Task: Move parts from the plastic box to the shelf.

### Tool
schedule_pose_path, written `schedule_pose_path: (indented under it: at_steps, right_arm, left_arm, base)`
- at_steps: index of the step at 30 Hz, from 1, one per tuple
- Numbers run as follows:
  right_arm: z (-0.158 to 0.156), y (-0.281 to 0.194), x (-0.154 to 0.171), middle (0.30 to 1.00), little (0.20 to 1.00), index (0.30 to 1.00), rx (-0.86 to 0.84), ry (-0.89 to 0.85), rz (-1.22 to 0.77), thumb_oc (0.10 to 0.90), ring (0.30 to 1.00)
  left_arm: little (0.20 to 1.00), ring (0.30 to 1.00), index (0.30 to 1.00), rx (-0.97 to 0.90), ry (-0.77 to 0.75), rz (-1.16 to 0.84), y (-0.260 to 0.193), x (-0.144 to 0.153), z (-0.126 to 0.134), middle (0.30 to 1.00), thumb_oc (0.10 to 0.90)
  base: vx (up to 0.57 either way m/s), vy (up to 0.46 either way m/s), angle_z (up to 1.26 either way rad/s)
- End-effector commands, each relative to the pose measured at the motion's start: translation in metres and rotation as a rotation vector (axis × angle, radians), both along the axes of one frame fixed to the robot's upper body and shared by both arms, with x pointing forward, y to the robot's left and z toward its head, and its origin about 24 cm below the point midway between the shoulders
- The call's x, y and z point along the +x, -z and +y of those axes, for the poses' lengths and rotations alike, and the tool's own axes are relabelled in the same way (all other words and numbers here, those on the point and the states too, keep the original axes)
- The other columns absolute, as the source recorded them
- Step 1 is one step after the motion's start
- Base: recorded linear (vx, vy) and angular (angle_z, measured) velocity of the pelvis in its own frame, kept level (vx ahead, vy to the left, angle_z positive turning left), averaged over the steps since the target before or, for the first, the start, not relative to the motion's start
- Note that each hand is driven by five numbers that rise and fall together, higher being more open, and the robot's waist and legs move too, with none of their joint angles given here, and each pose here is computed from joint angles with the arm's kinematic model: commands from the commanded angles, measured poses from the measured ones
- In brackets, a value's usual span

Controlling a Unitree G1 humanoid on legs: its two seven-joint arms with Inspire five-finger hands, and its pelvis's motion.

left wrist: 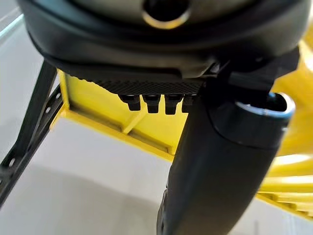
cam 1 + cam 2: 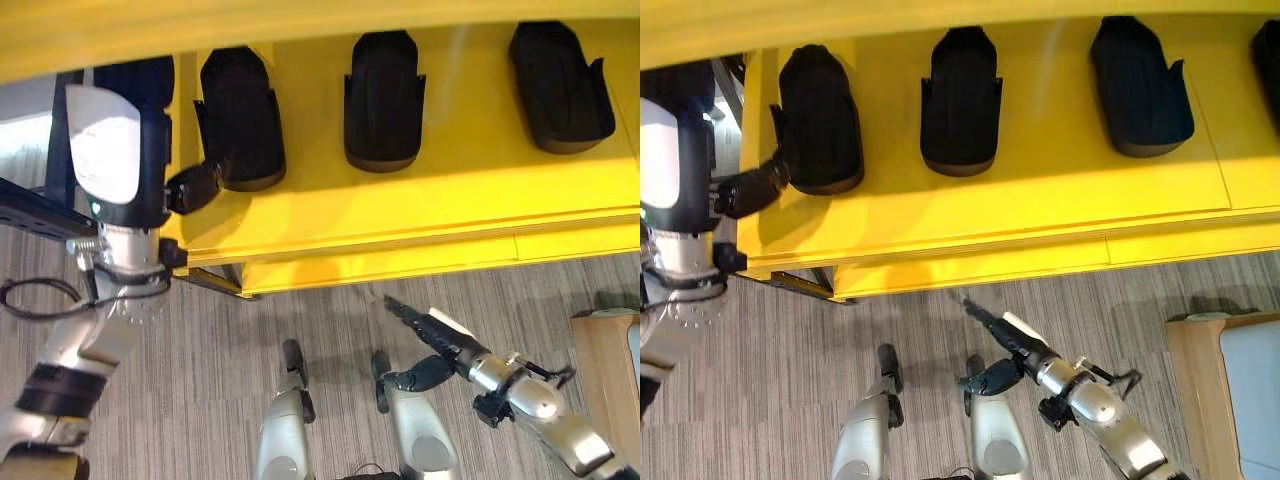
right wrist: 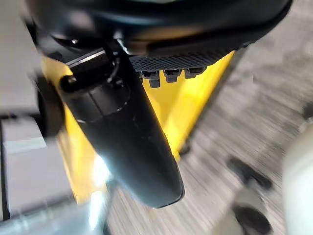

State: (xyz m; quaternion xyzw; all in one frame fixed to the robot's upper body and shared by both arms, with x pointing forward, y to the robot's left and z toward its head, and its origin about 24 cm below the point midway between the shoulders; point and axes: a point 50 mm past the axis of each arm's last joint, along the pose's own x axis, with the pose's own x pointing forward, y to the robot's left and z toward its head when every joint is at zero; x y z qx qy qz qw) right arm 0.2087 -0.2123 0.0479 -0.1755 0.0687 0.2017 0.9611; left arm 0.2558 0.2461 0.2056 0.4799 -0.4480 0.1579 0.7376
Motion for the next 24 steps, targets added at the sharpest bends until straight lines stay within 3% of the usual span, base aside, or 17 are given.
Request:
schedule_pose_path:
  at_steps: [1, 8, 12, 24]
  right_arm:
    - [0.004, -0.039, 0.006, 1.000, 1.000, 1.000, 0.122, 0.020, -0.243, 0.900, 1.000]
    - [-0.035, -0.039, -0.011, 1.000, 1.000, 1.000, 0.113, 0.217, -0.272, 0.900, 1.000]
    - [-0.046, -0.044, -0.007, 1.000, 1.000, 1.000, 0.091, 0.263, -0.291, 0.900, 1.000]
    - [-0.047, -0.024, 0.003, 1.000, 1.000, 1.000, 0.200, 0.278, -0.175, 0.900, 1.000]
  left_arm:
    - [1.000, 1.000, 1.000, -0.049, 0.127, -0.022, -0.014, -0.010, -0.008, 1.000, 0.900]
    - [1.000, 1.000, 1.000, -0.113, 0.438, 0.249, 0.032, -0.049, -0.035, 1.000, 0.900]
    - [1.000, 1.000, 1.000, -0.175, 0.587, 0.426, 0.040, -0.053, -0.041, 1.000, 0.900]
    - [1.000, 1.000, 1.000, -0.314, 0.585, 0.740, 0.082, -0.044, -0.038, 1.000, 0.900]
  base:
    - [0.04, 0.025, -0.02]
    - [0.07, 0.058, 0.02]
    - [-0.03, 0.045, 0.02]
    - [-0.05, 0.054, -0.01]
